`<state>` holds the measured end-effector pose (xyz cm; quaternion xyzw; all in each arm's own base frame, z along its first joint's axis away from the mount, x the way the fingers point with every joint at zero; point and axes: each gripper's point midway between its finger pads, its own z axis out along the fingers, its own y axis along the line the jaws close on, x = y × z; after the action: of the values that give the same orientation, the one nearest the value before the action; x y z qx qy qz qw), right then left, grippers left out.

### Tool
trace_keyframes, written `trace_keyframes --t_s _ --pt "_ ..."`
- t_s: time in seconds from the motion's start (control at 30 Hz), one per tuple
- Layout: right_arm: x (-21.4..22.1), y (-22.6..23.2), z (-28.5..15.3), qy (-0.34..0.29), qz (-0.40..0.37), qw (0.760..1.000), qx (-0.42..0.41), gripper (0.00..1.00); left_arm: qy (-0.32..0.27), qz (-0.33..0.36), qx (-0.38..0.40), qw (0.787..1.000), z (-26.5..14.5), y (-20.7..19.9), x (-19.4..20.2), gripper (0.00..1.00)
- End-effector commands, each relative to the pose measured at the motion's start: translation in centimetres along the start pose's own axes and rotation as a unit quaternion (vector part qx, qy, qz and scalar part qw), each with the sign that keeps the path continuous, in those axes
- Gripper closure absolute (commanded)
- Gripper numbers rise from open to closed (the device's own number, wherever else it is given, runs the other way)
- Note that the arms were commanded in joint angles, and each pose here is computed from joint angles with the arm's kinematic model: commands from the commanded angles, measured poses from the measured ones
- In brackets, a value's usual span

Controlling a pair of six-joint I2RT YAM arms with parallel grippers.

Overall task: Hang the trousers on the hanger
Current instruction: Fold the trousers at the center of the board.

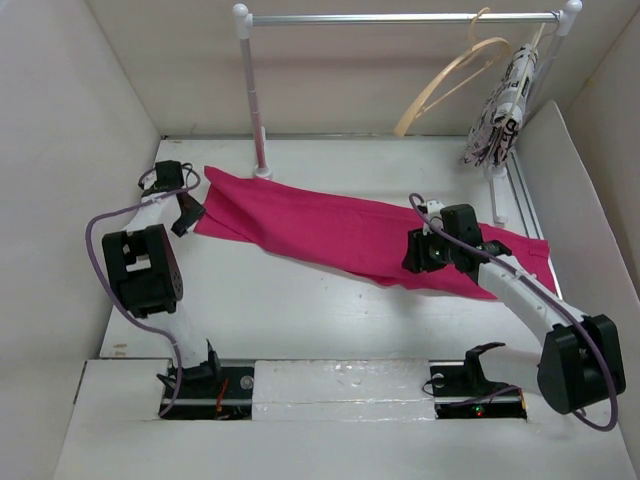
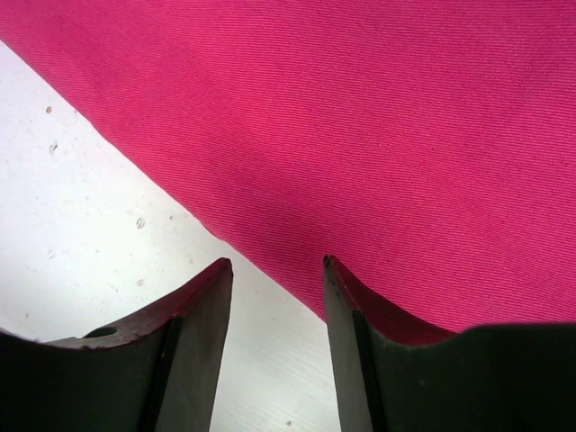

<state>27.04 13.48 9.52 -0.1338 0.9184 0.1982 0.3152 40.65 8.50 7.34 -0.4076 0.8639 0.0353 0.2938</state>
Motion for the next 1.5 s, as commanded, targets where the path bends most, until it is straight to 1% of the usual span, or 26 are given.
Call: trace_keyframes --t_s 0.0,0.17,0.23,0.27,0.3,0.33,0.37,0.4,0.47,0.6,0.67,0.7,0.73,0.77,0.8,0.83,0.87,0.9,0.97,1.1,1.13,1.2,1.23,1.33,1.43,1.47 --pt "-2.2 0.3 -1.4 -0.034 -0.022 0.999 0.001 0.49 0.036 -0.033 0.015 0.999 2.3 0.0 1.1 0.55" --pt "-1.6 0.5 -2.2 -0.04 -0.013 0.999 -0.013 0.47 0.046 -0.041 0.016 0.998 4.0 -0.6 1.4 0.53" --pt "-1.0 0.4 -2.4 -0.039 -0.008 0.999 -0.008 0.47 0.063 -0.044 0.015 0.997 4.8 -0.7 2.3 0.55" --pt "-0.8 0.3 -2.6 -0.039 -0.007 0.999 -0.004 0.47 0.063 -0.047 0.012 0.997 4.9 -0.5 2.5 0.59" --pt "-0.6 0.2 -2.7 -0.038 -0.004 0.999 -0.002 0.47 0.068 -0.045 0.014 0.997 5.2 -0.4 2.9 0.63" --pt "-0.5 -0.3 -2.9 -0.04 0.004 0.999 0.01 0.47 0.066 -0.044 0.015 0.997 5.4 -0.4 3.0 0.71" --pt "-0.5 -0.3 -3.2 -0.045 0.005 0.999 0.014 0.47 0.068 -0.042 0.01 0.997 5.5 -0.2 3.3 0.89" --pt "-0.3 -0.4 -3.3 -0.045 0.007 0.999 0.018 0.47 0.071 -0.039 0.009 0.997 5.7 0.0 3.5 1.0" --pt "-0.1 -1.4 -3.7 -0.05 0.02 0.998 0.034 0.46 0.075 -0.028 0.005 0.997 5.7 0.3 3.8 1.0" --pt "1.3 -3.4 -4.2 -0.032 0.051 0.996 0.066 0.44 0.033 -0.035 -0.022 0.999 3.7 2.7 1.9 1.0" --pt "2.1 -5.5 -4.8 -0.028 0.084 0.99 0.108 0.4 0.015 -0.072 -0.048 0.996 2.5 6.9 0.8 1.0" --pt "2.5 -5.5 -4.7 -0.026 0.085 0.99 0.108 0.4 0.003 -0.071 -0.04 0.997 1.7 6.7 0.1 1.0" --pt "2.8 -5.9 -4.7 -0.027 0.096 0.989 0.112 0.38 -0.006 -0.088 -0.05 0.995 1.4 8.6 -0.7 1.0" --pt "3.0 -6.6 -4.9 -0.031 0.111 0.986 0.118 0.37 -0.007 -0.095 -0.061 0.994 1.0 10.0 -0.5 1.0" --pt "3.5 -6.8 -4.6 -0.029 0.12 0.986 0.116 0.36 -0.026 -0.102 -0.061 0.993 -0.2 10.7 -1.5 1.0" --pt "3.8 -6.6 -4.4 -0.027 0.132 0.986 0.103 0.35 -0.028 -0.115 -0.07 0.99 -0.6 12.2 -1.7 1.0" --pt "3.9 -6.7 -4.2 -0.028 0.14 0.985 0.096 0.34 -0.023 -0.119 -0.076 0.99 -0.8 13.0 -0.9 1.0" --pt "4.0 -7.1 -4.2 -0.029 0.152 0.983 0.097 0.34 -0.037 -0.12 -0.07 0.99 -1.8 13.0 -1.2 1.0" --pt "4.9 -7.4 -3.9 -0.016 0.177 0.979 0.095 0.32 -0.037 -0.12 -0.072 0.989 -2.3 13.3 -0.5 1.0" --pt "6.4 -10.1 -4.9 -0.021 0.24 0.96 0.14 0.32 -0.028 -0.129 -0.058 0.99 -2.7 13.1 0.5 1.0" --pt "6.8 -11.9 -5.7 -0.032 0.269 0.946 0.178 0.32 -0.028 -0.134 -0.053 0.989 -2.7 12.9 0.6 1.0" --pt "7.3 -13.8 -6.6 -0.049 0.301 0.929 0.21 0.33 -0.025 -0.139 -0.042 0.989 -2.8 12.6 0.8 1.0" --pt "7.8 -15.7 -7.8 -0.065 0.334 0.909 0.24 0.33 -0.026 -0.14 -0.039 0.989 -2.8 12.5 0.7 1.0" --pt "8.5 -17.4 -8.5 -0.075 0.392 0.882 0.249 0.35 -0.02 -0.141 -0.043 0.989 -2.7 12.3 0.4 1.0" --pt "9.2 -20.3 -9.1 -0.113 0.45 0.845 0.266 0.36 -0.012 -0.146 -0.043 0.988 -2.4 12.0 0.1 1.0" --pt "9.6 -21.5 -9.7 -0.124 0.47 0.828 0.28 0.36 -0.01 -0.148 -0.041 0.988 -2.3 11.9 0.2 1.0"
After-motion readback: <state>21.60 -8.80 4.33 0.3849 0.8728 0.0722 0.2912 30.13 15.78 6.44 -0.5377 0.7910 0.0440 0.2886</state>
